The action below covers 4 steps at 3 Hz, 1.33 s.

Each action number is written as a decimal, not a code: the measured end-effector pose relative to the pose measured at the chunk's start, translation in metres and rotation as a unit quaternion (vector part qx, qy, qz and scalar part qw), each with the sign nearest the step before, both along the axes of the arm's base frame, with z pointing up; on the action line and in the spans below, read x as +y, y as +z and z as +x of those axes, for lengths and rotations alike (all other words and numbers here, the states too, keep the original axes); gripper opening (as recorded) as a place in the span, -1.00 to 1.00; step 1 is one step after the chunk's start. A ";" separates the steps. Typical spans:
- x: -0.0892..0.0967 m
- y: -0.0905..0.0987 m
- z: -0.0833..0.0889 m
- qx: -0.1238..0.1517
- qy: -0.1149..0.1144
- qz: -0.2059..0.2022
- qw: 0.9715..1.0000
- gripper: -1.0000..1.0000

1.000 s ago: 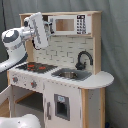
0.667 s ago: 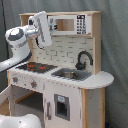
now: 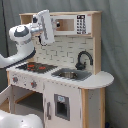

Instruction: Play with the kitchen

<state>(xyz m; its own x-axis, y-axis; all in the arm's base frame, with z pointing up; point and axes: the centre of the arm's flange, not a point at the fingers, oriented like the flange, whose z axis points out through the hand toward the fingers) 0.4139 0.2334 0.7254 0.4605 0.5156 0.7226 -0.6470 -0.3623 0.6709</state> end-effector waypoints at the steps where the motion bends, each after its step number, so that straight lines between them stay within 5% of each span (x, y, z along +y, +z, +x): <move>1: 0.013 0.000 0.021 0.010 0.028 -0.002 1.000 -1.00; 2: 0.014 -0.009 0.043 0.025 0.060 -0.007 0.998 -1.00; 4: 0.051 -0.008 0.076 0.036 0.112 -0.024 0.993 -1.00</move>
